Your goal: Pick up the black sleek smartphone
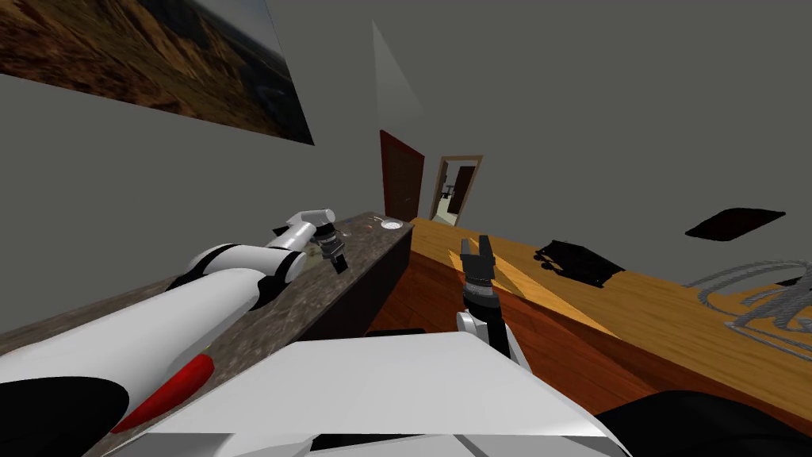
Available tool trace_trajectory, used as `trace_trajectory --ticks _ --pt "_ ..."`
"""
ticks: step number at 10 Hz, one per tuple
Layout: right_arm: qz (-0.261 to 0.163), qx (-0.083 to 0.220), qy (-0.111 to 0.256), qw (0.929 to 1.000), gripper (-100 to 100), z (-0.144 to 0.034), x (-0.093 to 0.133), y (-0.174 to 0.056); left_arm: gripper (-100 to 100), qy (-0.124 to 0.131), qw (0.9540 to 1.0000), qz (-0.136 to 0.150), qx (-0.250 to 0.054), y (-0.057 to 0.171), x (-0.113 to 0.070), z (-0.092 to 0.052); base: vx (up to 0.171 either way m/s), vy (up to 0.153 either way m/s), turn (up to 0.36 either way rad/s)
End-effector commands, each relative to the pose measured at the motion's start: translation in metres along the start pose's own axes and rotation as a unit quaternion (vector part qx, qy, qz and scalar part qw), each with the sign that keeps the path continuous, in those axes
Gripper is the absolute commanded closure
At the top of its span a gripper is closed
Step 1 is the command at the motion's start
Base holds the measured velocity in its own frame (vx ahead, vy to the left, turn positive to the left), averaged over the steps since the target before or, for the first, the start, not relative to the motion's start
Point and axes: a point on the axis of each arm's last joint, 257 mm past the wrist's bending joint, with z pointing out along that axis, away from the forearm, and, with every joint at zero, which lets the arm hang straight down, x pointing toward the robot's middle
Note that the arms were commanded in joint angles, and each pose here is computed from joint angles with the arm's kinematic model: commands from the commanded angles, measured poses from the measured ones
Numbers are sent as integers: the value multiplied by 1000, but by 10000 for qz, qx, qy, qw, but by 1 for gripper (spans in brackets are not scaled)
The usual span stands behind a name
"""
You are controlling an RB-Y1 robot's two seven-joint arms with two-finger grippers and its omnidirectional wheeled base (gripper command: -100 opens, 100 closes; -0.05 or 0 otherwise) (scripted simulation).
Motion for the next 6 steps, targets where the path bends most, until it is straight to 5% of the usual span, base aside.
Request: trace_trajectory --ticks 1,3,4,6 --pt "0 0 0 10000 0 0 0 0 100 93 9992 390 50 -13 25 -5 136 -67 459" --pt "0 -1 0 10000 0 0 0 0 100 9 9991 415 -8 -12 26 -2 75 -42 228" --pt "1 -2 1 10000 0 0 0 0 100 50 9976 693 -9 -21 46 -2 59 1 265" --pt "0 -1 1 10000 0 0 0 0 100 12 9977 684 -22 -20 44 -2 41 -15 123"
